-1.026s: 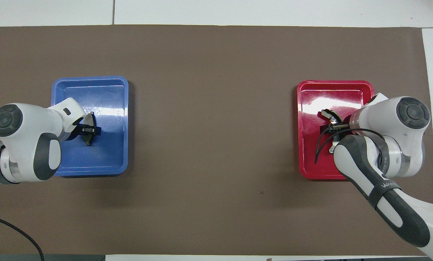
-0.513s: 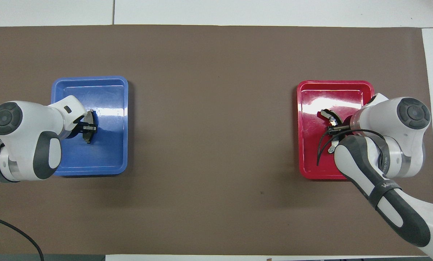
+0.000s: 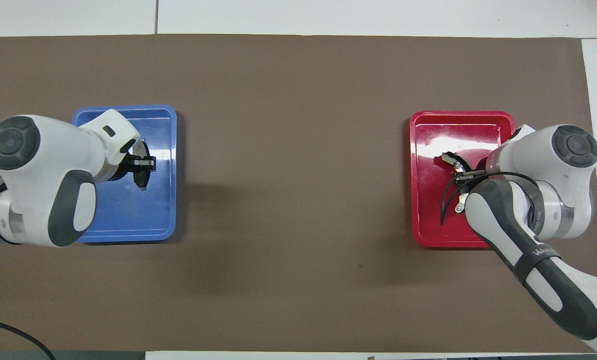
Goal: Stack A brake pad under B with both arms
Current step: 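Grasp the pad with the left gripper while the right gripper grasps the shoe, then carry the pad with the left gripper while the right gripper carries the shoe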
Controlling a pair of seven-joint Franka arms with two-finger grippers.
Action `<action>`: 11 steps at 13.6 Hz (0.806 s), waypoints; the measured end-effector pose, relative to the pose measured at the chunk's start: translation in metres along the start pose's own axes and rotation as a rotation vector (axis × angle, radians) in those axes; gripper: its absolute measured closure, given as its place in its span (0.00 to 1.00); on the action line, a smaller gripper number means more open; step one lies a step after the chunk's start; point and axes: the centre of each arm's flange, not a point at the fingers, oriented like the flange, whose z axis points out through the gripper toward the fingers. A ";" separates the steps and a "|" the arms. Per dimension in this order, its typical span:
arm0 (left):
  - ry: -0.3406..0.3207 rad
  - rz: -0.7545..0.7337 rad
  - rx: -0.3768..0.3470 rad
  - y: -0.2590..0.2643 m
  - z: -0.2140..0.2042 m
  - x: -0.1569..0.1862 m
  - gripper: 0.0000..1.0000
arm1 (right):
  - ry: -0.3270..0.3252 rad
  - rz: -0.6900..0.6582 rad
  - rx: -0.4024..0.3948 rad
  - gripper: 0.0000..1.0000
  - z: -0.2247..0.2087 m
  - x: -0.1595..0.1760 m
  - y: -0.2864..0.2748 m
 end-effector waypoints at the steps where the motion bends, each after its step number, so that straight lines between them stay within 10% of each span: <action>1: 0.009 -0.017 -0.005 0.027 0.001 0.001 0.61 | -0.004 0.000 0.000 0.57 -0.014 0.004 0.001; 11: 0.026 0.003 -0.052 0.245 0.037 -0.003 0.61 | 0.009 -0.037 -0.002 0.57 -0.118 0.017 -0.024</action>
